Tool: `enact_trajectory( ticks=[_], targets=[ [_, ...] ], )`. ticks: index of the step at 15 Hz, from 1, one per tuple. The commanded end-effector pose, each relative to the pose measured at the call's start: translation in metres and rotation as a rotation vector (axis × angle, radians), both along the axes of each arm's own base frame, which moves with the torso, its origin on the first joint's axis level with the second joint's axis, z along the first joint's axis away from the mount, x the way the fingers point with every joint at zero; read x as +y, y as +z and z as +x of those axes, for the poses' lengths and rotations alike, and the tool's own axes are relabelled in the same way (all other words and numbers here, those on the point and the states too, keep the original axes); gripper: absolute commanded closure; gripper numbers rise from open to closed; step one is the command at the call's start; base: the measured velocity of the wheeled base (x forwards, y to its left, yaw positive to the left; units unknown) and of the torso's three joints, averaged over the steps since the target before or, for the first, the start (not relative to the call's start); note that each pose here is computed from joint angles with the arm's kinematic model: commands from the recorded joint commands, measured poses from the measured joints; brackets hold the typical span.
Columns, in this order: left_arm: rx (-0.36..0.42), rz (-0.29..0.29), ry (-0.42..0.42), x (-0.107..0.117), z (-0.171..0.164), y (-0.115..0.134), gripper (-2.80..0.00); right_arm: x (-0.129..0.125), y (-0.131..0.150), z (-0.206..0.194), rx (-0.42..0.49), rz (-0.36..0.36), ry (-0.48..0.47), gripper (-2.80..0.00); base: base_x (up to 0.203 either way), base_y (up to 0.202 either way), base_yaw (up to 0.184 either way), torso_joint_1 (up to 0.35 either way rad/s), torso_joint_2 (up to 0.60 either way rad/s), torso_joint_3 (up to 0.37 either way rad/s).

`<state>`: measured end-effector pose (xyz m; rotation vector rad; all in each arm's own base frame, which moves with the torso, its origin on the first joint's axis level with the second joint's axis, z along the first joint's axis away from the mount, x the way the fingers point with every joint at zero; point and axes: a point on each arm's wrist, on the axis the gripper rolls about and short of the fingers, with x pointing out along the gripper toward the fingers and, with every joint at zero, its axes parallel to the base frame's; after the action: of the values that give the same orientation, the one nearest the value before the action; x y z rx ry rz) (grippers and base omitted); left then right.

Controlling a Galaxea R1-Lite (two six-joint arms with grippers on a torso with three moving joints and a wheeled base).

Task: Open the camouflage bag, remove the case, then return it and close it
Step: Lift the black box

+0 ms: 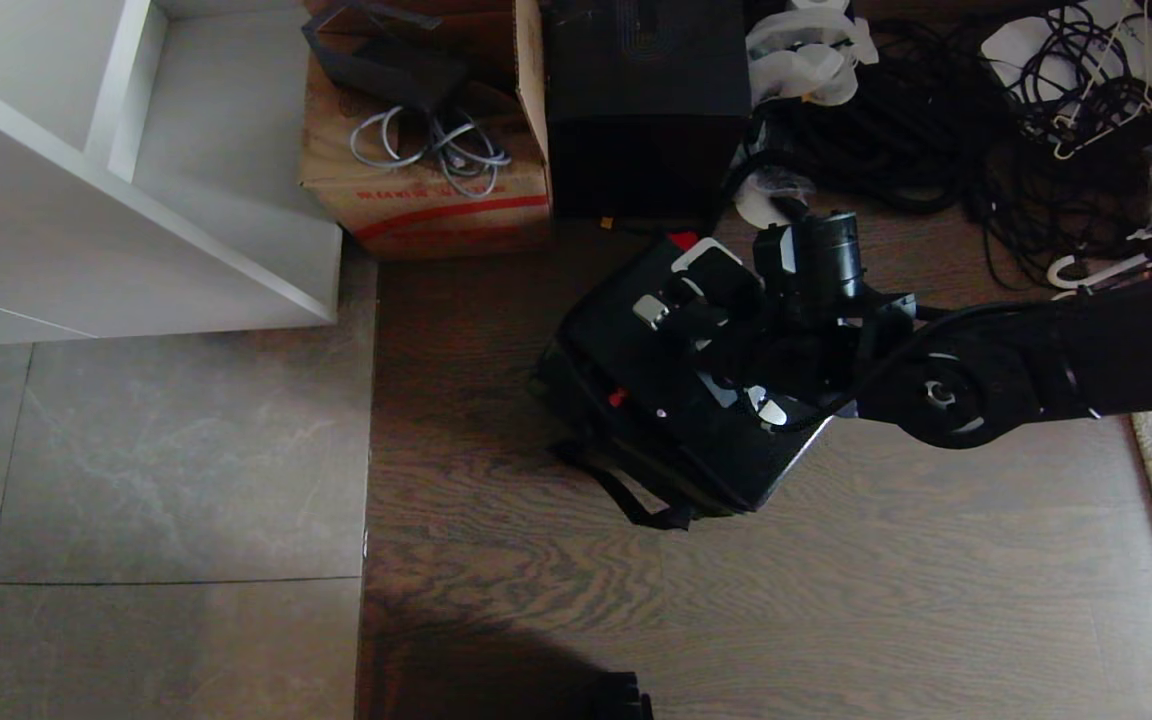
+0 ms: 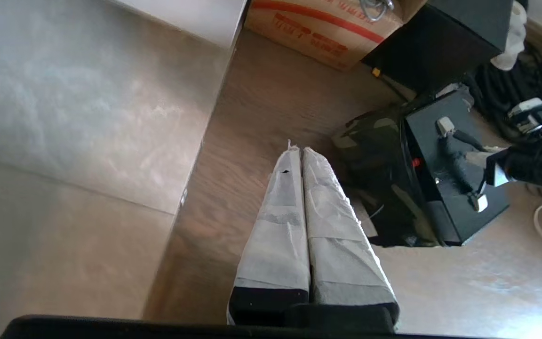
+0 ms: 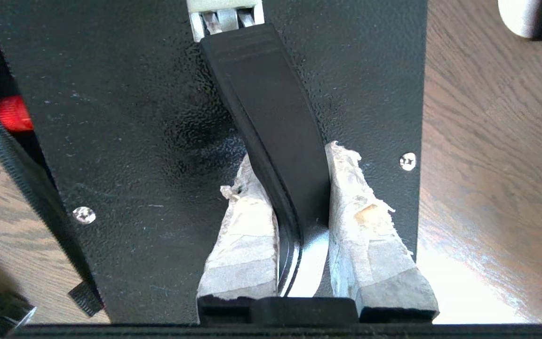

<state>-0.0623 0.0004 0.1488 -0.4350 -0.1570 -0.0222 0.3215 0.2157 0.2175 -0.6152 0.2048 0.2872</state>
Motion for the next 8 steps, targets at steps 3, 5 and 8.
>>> enact_trajectory(
  ticks=[3,5,8],
  targets=[
    [0.036,-0.125,-0.015,0.0,0.005,-0.009,0.0,0.001,0.0,0.0,0.003,-0.006,0.001,0.0,0.0,0.0,0.0,0.0,0.0,0.0],
    [0.064,-0.194,-0.024,0.0,0.009,-0.016,0.0,0.0,0.0,0.0,0.003,-0.006,0.001,0.0,0.0,0.0,0.0,0.0,0.0,0.0],
    [0.101,-0.217,-0.013,0.0,0.014,-0.026,0.0,-0.001,0.002,0.0,0.001,-0.004,-0.001,0.0,0.0,0.0,0.0,0.0,0.0,0.0]
  ],
)
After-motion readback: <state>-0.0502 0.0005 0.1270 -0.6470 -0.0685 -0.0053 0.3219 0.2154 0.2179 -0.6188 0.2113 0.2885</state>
